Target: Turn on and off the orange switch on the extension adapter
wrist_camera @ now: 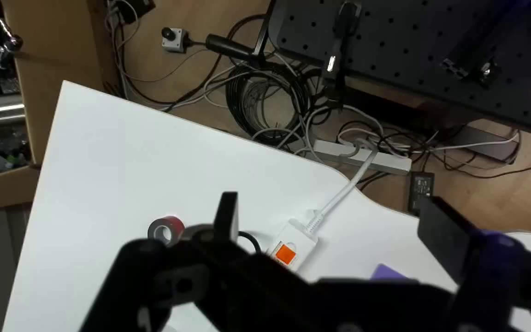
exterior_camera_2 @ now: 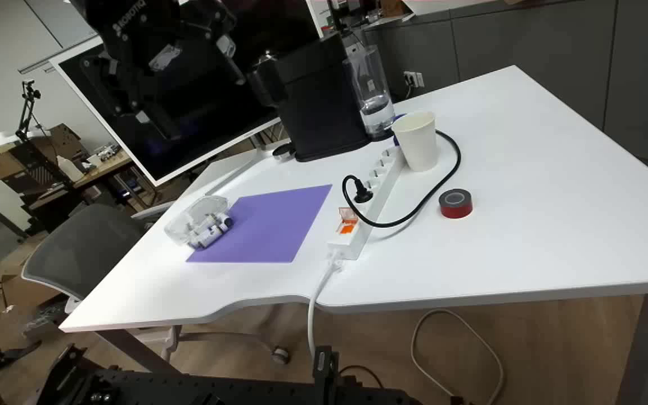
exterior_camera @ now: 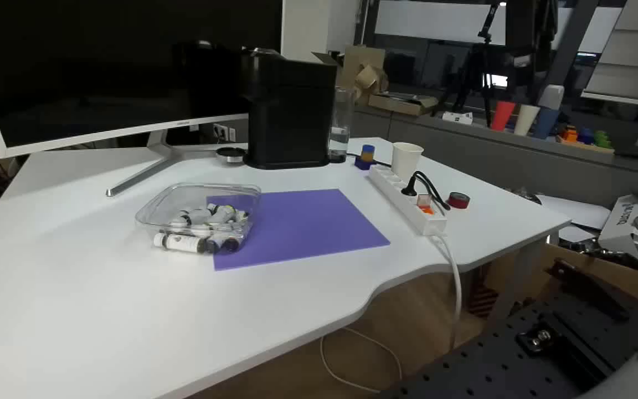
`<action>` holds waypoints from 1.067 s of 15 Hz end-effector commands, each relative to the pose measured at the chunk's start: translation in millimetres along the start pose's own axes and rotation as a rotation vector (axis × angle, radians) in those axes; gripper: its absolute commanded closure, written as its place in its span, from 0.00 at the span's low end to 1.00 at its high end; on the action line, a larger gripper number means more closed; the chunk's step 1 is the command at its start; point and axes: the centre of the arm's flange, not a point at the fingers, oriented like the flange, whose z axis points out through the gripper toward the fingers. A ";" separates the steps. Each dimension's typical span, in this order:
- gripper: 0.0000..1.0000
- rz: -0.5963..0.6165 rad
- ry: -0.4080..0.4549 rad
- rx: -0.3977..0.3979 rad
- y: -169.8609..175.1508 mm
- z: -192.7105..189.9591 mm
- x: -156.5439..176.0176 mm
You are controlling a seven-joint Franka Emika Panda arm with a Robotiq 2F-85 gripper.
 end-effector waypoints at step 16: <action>0.00 0.191 0.143 -0.043 18.5 14.8 26.8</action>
